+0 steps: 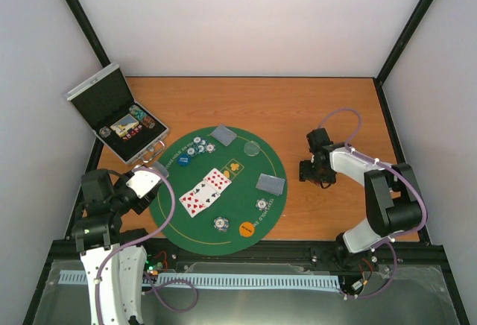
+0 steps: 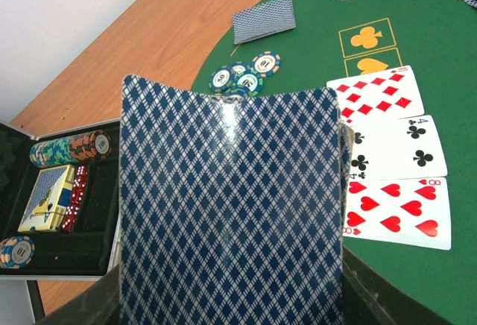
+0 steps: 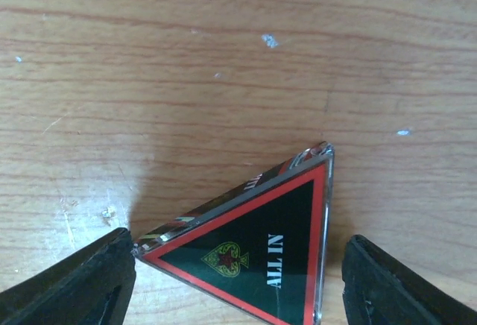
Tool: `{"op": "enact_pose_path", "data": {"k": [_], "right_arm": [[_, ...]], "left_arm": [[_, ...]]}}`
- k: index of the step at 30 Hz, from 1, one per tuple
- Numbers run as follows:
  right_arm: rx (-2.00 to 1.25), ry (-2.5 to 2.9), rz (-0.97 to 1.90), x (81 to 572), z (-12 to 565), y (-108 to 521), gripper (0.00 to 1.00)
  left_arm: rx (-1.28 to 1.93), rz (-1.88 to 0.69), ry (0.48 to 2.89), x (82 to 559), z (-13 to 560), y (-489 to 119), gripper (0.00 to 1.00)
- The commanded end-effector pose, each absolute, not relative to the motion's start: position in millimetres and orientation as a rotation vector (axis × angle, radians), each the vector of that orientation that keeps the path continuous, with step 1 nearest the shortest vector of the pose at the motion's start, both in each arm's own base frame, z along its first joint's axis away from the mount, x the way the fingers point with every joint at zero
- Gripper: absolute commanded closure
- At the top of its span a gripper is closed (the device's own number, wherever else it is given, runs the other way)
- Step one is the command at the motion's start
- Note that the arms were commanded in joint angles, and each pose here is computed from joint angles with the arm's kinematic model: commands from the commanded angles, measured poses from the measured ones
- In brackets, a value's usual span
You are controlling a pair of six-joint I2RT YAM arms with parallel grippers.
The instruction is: Distribute texas hold em gaming equipment
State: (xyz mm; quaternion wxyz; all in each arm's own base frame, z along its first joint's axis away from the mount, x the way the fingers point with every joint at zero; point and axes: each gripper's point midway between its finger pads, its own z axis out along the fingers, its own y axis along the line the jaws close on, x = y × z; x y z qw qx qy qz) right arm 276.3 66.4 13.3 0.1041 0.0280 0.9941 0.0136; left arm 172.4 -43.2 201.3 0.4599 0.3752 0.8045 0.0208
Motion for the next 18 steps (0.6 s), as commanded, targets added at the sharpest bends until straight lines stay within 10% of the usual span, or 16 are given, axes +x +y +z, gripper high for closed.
{"op": "enact_pose_path", "data": {"k": [1,18], "right_arm": [[0.104,2.945,0.003,275.1,3.6,60.2,0.25],[0.102,2.922,-0.023,279.0,5.9,57.5,0.42]], "left_arm": [[0.945,0.067,1.936,175.3,208.6,-45.0,0.49],[0.944,0.068,1.939,175.0,207.9,-44.8,0.49]]}}
